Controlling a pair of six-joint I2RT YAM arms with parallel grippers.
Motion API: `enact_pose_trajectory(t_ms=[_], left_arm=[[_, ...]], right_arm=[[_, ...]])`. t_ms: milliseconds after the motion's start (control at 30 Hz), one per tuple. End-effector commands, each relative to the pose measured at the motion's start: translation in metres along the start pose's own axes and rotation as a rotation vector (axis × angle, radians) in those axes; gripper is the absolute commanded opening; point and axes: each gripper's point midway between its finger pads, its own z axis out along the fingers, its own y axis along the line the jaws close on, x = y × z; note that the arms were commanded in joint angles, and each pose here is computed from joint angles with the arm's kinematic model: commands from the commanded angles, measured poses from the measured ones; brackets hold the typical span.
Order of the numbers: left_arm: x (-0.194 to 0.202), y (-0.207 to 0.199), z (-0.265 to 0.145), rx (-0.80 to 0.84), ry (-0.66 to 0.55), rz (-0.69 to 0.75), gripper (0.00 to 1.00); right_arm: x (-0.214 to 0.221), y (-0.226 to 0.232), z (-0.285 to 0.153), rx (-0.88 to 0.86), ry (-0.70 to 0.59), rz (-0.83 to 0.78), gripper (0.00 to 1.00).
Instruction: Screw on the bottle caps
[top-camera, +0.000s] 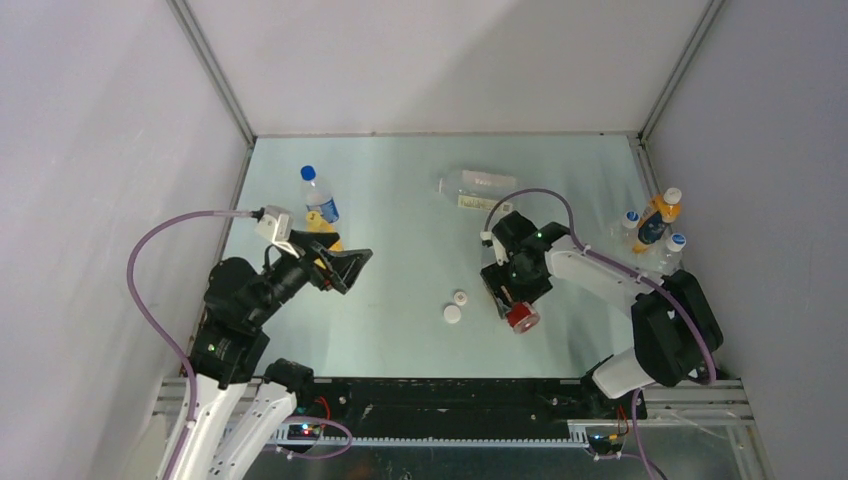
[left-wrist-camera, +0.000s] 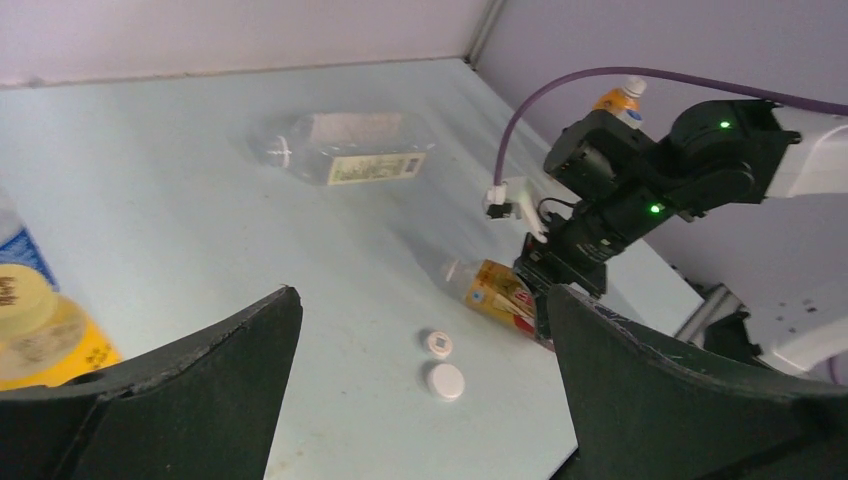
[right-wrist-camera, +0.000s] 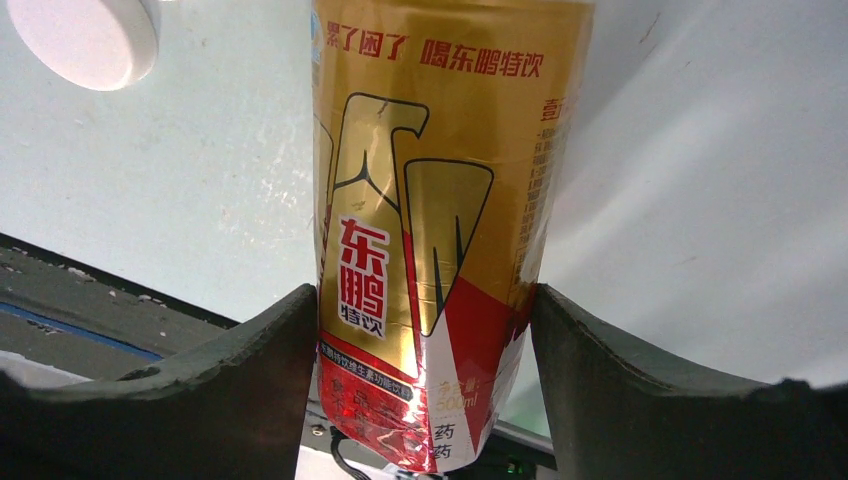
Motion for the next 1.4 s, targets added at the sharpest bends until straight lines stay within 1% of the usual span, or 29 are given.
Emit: enact_pose_trajectory(t_ms=[0, 33, 67, 100, 133, 167, 267, 300, 433, 567, 733, 833, 967, 1067, 1367], left_arm=[[-0.001, -0.017, 0.004, 0.096, -0.021, -0.067, 1.00], [-0.006, -0.020, 0.003, 0.102, -0.050, -0.101, 1.00], [-0.002, -0.015, 0.005, 0.080, -0.058, -0.131, 1.00], [-0.009, -0.017, 0.003, 0.087, -0.100, -0.165, 1.00], [-0.005, -0.012, 0.004, 0.072, -0.111, -0.185, 1.00], [-0.011, -0.015, 0.002, 0.084, -0.150, -0.209, 1.00], [-0.010, -0.013, 0.003, 0.079, -0.168, -0.246, 1.00], [-0.006, -0.011, 0.006, 0.069, -0.145, -0.252, 1.00], [0.003, -0.009, 0.016, 0.058, -0.045, -0.247, 1.00], [0.010, -0.002, 0.023, 0.012, 0.039, -0.234, 1.00], [0.022, -0.001, 0.035, 0.008, 0.130, -0.267, 1.00], [0.029, -0.006, 0.040, 0.029, 0.176, -0.273, 1.00], [0.041, -0.004, 0.046, 0.009, 0.217, -0.249, 1.00], [0.045, -0.003, 0.049, -0.006, 0.242, -0.216, 1.00], [0.055, -0.007, 0.054, 0.000, 0.284, -0.187, 1.00]], right_arm=[[-0.008, 0.015, -0.006, -0.056, -0.080, 0.049, 0.52], [-0.007, 0.017, -0.004, -0.066, -0.080, 0.052, 0.53], [-0.006, 0.018, -0.004, -0.070, -0.078, 0.062, 0.53], [-0.004, 0.019, -0.002, -0.077, -0.074, 0.067, 0.54], [-0.003, 0.020, 0.000, -0.081, -0.069, 0.076, 0.55], [-0.001, 0.021, 0.002, -0.089, -0.066, 0.080, 0.58], [0.001, 0.023, 0.003, -0.098, -0.071, 0.100, 0.64], [0.002, 0.023, 0.004, -0.100, -0.070, 0.103, 0.69], [-0.004, 0.028, 0.003, -0.133, -0.081, 0.116, 0.80], [-0.014, 0.025, 0.001, -0.112, -0.085, 0.140, 0.86], [-0.044, 0.022, -0.010, -0.078, -0.155, 0.179, 0.91], [-0.061, 0.020, -0.016, -0.058, -0.196, 0.184, 0.92], [-0.080, 0.018, -0.023, -0.025, -0.222, 0.149, 0.92], [-0.084, 0.015, -0.018, -0.002, -0.184, 0.123, 0.92], [-0.096, 0.038, -0.003, -0.082, -0.145, 0.093, 0.92]])
